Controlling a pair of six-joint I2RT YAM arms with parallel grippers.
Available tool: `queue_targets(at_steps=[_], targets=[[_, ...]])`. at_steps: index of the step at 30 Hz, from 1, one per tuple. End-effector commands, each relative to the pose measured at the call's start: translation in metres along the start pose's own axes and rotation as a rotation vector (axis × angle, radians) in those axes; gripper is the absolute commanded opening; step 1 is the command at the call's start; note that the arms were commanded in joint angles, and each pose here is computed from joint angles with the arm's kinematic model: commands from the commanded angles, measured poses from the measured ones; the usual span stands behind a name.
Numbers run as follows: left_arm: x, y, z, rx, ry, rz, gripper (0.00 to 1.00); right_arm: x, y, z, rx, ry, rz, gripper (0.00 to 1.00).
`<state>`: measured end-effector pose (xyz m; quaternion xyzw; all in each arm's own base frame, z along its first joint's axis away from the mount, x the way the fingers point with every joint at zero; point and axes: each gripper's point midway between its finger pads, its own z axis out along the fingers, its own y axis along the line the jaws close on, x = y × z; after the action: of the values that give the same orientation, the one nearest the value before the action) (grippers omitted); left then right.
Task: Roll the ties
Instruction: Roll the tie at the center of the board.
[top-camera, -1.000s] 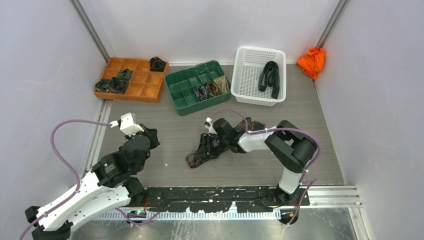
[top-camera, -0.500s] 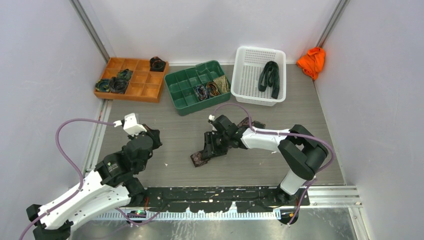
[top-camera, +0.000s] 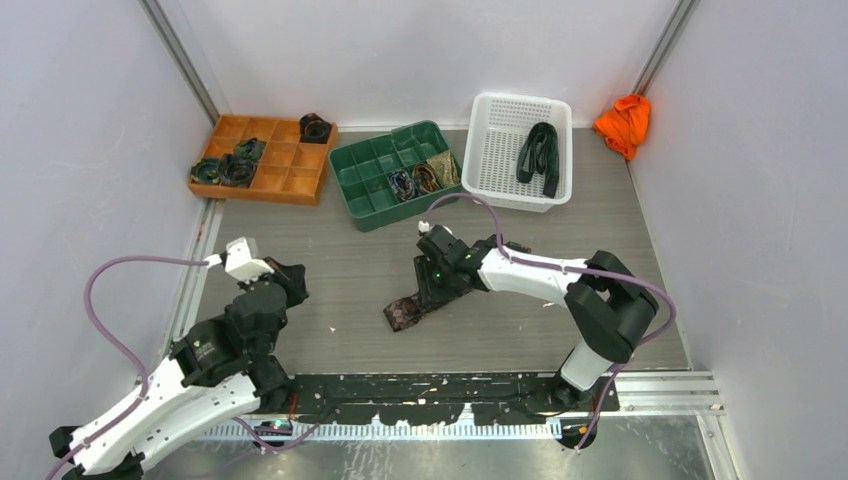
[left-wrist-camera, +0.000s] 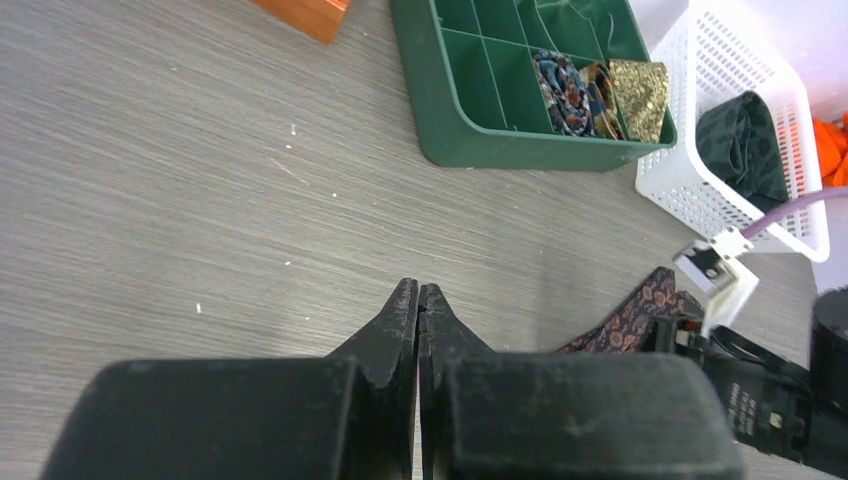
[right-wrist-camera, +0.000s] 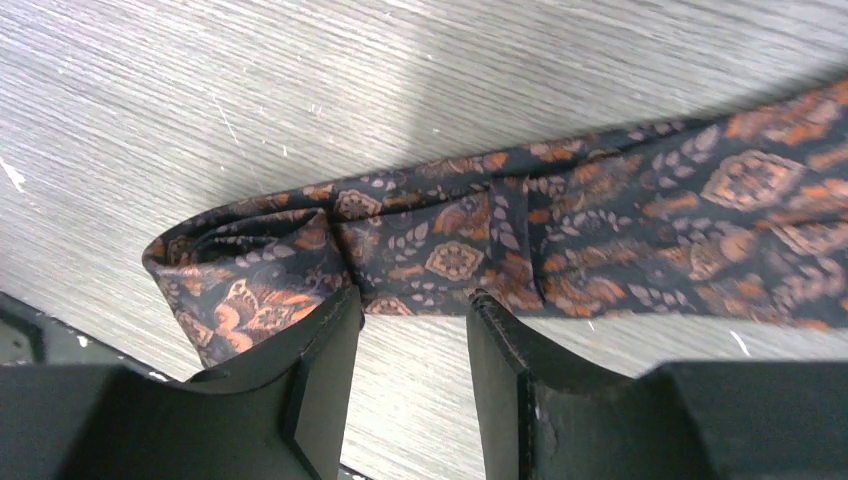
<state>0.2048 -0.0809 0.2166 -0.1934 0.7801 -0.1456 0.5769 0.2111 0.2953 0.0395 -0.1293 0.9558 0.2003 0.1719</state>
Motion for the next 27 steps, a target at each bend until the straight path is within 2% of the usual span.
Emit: queue_targets(at_steps=[1, 7, 14, 16, 27], targets=[[-0.022, 0.026, -0.013, -0.071, -0.078, -0.055, 0.0, -0.038, 0.024, -0.052, 0.109, -0.215, -0.108, 0.49], [-0.041, 0.068, -0.031, -0.163, -0.164, -0.147, 0.0, -0.02, 0.063, -0.075, 0.312, -0.296, -0.289, 0.5], [-0.059, 0.077, -0.042, -0.174, -0.214, -0.165, 0.0, -0.003, 0.079, -0.046, 0.511, -0.266, -0.458, 0.58], [-0.06, 0.078, -0.044, -0.178, -0.208, -0.154, 0.0, -0.004, 0.084, -0.039, 0.525, -0.268, -0.474, 0.61], [-0.061, 0.091, -0.05, -0.162, -0.229, -0.173, 0.0, 0.003, 0.085, -0.009, 0.55, -0.231, -0.501, 0.62]])
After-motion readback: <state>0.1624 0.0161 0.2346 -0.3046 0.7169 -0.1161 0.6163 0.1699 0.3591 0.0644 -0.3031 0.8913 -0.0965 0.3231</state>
